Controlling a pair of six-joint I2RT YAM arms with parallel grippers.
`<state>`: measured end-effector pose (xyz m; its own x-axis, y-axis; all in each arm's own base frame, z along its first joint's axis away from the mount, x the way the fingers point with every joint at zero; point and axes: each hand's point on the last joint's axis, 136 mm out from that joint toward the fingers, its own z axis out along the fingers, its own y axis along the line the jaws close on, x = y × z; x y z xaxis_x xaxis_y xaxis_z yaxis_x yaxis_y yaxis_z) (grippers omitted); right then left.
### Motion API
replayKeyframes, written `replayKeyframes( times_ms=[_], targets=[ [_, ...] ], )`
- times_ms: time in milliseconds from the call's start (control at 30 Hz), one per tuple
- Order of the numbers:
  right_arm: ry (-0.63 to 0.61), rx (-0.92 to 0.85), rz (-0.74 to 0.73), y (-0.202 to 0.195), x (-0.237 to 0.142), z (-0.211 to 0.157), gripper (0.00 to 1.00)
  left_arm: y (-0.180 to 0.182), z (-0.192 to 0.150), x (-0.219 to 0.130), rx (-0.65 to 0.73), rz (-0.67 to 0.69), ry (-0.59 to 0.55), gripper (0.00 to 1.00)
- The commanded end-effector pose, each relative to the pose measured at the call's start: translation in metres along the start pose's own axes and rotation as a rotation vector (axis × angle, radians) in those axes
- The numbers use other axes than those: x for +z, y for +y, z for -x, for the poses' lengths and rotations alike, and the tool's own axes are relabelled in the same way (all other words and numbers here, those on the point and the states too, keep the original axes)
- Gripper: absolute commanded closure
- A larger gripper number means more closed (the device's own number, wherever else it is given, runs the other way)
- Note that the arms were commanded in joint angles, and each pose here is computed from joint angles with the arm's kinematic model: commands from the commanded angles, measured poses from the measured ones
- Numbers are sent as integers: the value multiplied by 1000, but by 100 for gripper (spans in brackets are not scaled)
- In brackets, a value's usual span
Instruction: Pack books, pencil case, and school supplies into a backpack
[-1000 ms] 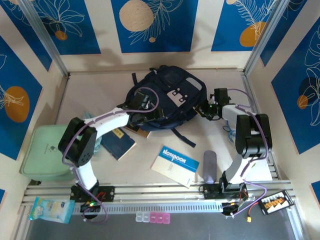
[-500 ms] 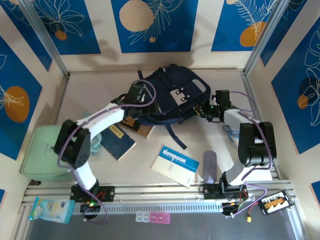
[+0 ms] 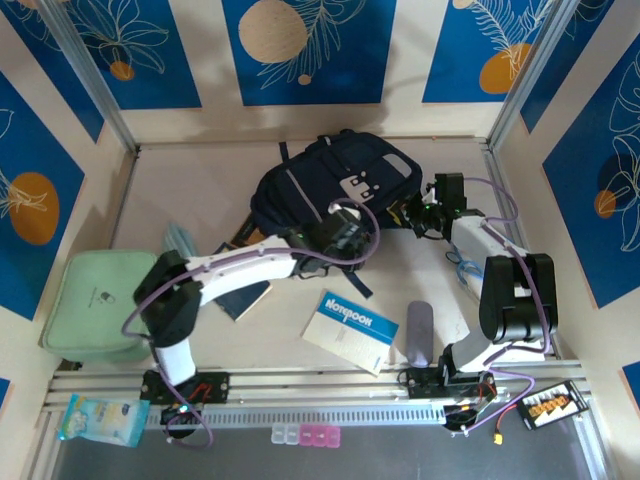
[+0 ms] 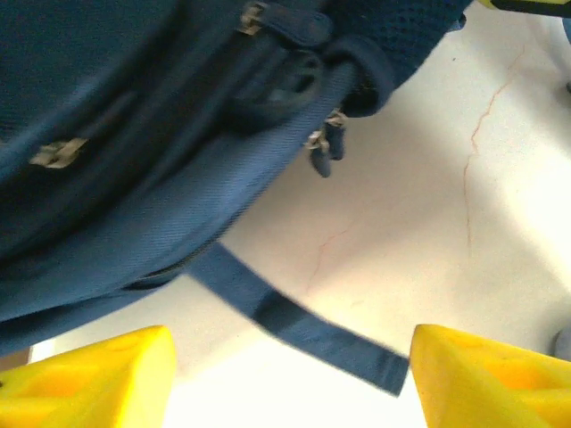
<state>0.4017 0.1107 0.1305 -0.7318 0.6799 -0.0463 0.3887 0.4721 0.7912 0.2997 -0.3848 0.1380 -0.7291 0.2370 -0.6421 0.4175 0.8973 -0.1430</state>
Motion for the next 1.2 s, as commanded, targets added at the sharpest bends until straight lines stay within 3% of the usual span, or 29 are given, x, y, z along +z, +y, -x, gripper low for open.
replayKeyframes(
  times_ms=[0,67,367,600,967,1167],
  targets=[
    [71,-27,95,35,-12,-13,98,-3,12,9,-14,77,-38,48],
    [83,-33,105,39,-13,-14,98,-8,14,19,-20,86,-37,57],
    [116,-51,137,53,-18,-16,98,0,20,39,-75,199,-12,80],
    [130,-58,155,61,-22,-16,98,6,30,46,-138,184,-27,81],
    [133,-56,160,63,-23,-14,98,-6,50,41,-126,124,-64,65],
    [135,-53,165,63,-23,-14,98,2,54,41,-124,173,-87,72]
  ],
)
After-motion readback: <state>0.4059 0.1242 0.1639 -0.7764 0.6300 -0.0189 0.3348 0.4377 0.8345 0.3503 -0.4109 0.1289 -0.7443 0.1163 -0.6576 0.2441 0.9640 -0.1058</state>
